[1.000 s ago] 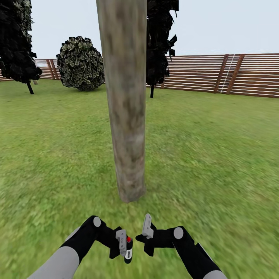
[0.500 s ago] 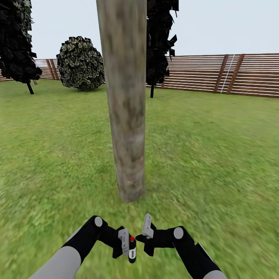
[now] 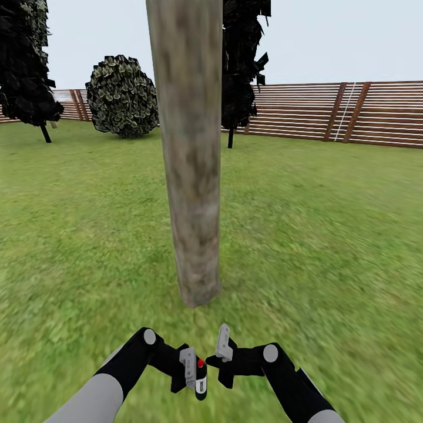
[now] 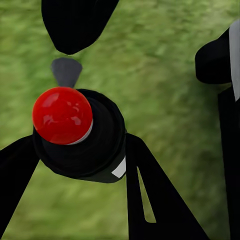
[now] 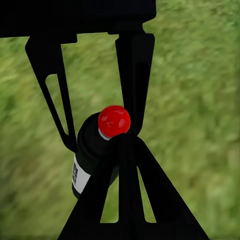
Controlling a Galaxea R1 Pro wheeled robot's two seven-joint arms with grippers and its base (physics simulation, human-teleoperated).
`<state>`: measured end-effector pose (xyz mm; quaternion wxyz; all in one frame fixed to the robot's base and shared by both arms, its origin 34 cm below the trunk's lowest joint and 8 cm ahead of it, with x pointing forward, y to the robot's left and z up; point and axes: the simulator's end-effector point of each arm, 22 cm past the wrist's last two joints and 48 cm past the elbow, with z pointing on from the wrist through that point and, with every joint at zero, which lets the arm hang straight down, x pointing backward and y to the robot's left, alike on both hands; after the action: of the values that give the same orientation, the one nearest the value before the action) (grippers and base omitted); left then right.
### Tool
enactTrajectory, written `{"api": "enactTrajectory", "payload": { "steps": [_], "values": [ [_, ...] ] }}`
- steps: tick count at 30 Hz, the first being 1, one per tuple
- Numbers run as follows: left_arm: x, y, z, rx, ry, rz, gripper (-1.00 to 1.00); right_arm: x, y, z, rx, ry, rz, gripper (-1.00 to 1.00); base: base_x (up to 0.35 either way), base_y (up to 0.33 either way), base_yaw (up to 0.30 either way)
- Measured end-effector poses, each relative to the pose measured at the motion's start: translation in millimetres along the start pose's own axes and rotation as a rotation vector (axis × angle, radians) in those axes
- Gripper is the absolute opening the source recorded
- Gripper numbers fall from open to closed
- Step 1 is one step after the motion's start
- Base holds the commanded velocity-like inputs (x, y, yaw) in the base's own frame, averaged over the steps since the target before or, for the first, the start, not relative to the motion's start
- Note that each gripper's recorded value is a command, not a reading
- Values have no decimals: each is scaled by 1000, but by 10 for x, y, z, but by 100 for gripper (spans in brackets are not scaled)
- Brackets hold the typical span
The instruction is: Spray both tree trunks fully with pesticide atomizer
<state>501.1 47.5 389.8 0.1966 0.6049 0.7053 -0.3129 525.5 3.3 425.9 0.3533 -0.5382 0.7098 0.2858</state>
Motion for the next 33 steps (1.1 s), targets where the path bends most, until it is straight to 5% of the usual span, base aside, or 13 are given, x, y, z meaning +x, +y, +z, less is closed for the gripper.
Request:
{"api": "enactTrajectory", "payload": {
  "steps": [17, 33],
  "values": [
    [16, -19, 11, 5, 4, 0, -100, 1, 1, 1, 0, 0, 0, -100, 0, 0, 0],
    [1028, 118, -546, -50, 155, -61, -100, 15, 9, 1, -3, 2, 3, -100, 0, 0, 0]
  ]
}}
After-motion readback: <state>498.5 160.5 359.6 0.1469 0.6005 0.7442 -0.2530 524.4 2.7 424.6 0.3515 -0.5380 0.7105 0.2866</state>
